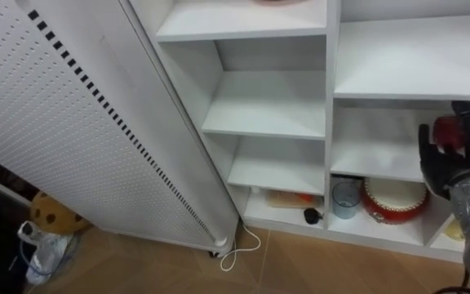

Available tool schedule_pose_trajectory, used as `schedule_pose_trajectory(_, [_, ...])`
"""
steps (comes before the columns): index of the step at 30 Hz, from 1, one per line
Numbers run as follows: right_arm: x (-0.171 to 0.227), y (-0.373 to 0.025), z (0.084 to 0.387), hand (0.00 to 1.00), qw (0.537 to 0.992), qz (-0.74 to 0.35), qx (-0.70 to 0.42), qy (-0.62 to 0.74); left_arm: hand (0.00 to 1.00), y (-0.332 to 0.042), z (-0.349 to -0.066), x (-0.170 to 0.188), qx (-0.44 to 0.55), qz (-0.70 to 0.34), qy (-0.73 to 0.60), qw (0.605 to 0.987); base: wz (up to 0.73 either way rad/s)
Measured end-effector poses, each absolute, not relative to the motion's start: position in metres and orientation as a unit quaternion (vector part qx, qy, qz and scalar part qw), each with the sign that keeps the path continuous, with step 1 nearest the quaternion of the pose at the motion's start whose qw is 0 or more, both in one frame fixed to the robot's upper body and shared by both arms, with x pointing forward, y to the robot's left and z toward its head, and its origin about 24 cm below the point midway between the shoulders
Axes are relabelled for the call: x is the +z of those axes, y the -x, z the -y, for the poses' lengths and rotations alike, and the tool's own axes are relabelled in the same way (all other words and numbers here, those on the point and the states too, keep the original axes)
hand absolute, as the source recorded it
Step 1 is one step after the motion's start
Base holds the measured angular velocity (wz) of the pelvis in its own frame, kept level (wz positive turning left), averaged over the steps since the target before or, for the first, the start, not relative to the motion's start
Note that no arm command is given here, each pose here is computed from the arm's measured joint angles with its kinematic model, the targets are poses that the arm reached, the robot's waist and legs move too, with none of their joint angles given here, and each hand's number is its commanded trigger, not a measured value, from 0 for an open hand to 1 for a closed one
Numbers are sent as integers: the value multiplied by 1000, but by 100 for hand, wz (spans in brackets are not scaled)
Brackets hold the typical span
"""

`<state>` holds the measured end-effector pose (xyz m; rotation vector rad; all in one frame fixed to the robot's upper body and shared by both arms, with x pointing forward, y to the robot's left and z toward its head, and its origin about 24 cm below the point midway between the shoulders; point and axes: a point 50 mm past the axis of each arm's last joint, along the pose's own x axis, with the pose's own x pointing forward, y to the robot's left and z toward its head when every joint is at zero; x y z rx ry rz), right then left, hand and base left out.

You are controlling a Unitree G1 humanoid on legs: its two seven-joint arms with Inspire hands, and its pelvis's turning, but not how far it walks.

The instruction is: Arrange fruit in the closet

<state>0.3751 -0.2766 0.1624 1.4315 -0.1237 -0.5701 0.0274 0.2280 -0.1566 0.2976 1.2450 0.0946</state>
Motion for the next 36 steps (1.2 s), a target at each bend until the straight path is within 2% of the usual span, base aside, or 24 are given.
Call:
schedule_pose_trajectory(14, [164,-375,277,0,705,47,-280,-650,0,-25,-228,-156,44,-576,-139,804,0])
schedule_pose_trajectory(21, [152,-376,278,0,708,34,-288,-644,0,-19,-230,-156,46,-581,-141,800,-5])
schedule_pose_trajectory(30, [93,-365,294,0,731,18,-290,-617,0,-18,-232,-156,22,-589,-145,794,-2])
schedule_pose_trajectory(33, [70,-352,306,0,761,-1,-295,-578,0,-20,-237,-155,21,-590,-145,794,4])
schedule_pose_trajectory(36, [37,-332,310,0,810,-46,-298,-503,0,-21,-238,-156,6,-593,-153,790,0])
